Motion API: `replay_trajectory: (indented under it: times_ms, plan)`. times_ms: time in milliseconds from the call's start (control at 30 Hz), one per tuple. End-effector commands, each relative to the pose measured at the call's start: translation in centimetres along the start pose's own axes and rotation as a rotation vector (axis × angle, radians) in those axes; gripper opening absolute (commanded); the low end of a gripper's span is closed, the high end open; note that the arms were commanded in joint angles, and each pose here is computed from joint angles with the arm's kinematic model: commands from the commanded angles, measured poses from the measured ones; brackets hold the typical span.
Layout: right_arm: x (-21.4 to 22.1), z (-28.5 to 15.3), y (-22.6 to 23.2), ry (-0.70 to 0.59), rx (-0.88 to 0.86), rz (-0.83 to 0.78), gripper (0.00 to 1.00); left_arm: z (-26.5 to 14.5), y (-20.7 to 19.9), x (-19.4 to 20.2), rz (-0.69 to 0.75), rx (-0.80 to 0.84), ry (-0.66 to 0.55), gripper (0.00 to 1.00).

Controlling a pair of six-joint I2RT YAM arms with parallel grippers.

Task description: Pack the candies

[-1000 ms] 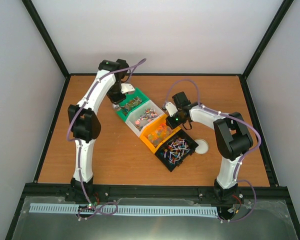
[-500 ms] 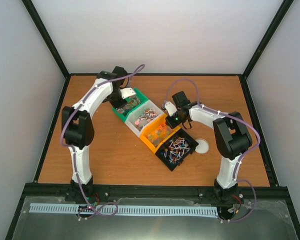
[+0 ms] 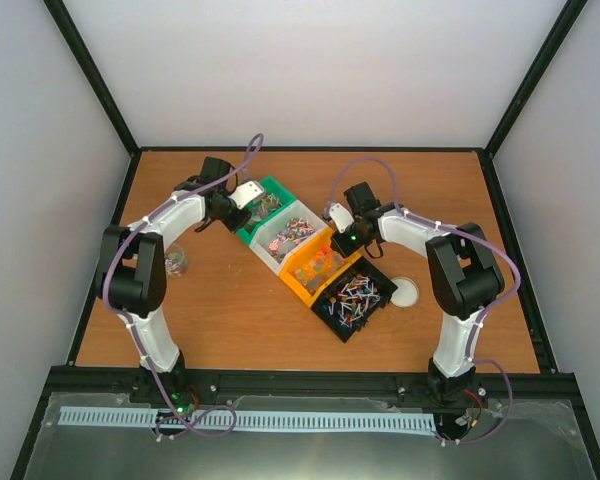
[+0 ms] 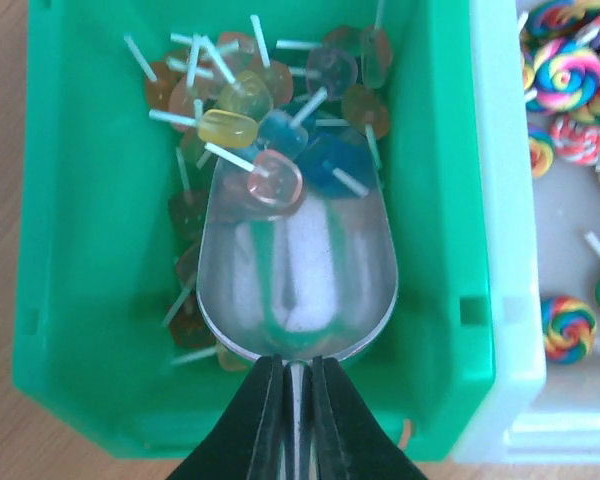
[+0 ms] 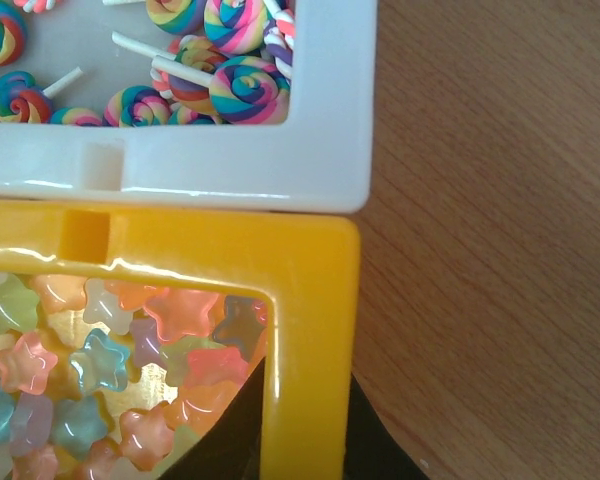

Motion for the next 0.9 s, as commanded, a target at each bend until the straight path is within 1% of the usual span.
replay_trajectory:
  times_ms: [0,100,200,333,533,700,867]
  plan:
    - [0.7,0.8,-0.5,0.053,0.0,-0.02,0.03,2.4,-0.8,0.1,-0.062,0.079,-0.056,0.01]
    - [0.9,0.9,-0.7,0.064,0.002,-0.01,0.03,2.5,-0.5,-0.6,-0.106,0.071,-0.139,0.01]
    - [1.4,0.8,-1.3,0.075,-0.005,0.016,0.03,2.8,-0.8,-0.7,-0.14,0.076,-0.191,0.01]
    - [1.8,0.2,-2.6,0.079,0.013,0.054,0.03,2.3,-1.1,-0.4,-0.13,0.035,-0.244,0.01]
    - [1.8,-0.5,-4.3,0.065,0.026,0.109,0.03,0.9,-1.4,0.2,-0.133,-0.016,-0.3,0.01]
    - [2.0,-0.4,-4.4,0.068,0.019,0.097,0.03,-0.2,-1.8,0.6,-0.128,-0.053,-0.344,0.01]
    - [1.7,-0.5,-4.4,0.06,0.015,0.091,0.03,-1.2,-1.7,0.5,-0.155,-0.074,-0.378,0.01]
Point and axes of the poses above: each gripper's point midway between its finger pads, its own z axis out along the fingers, its own y axis along the line the jaws close on, x = y × z, the point moved 9 cm from there along -z, back along the fingers, and after that the axes turned 12 degrees about z, right-handed, at the moved point
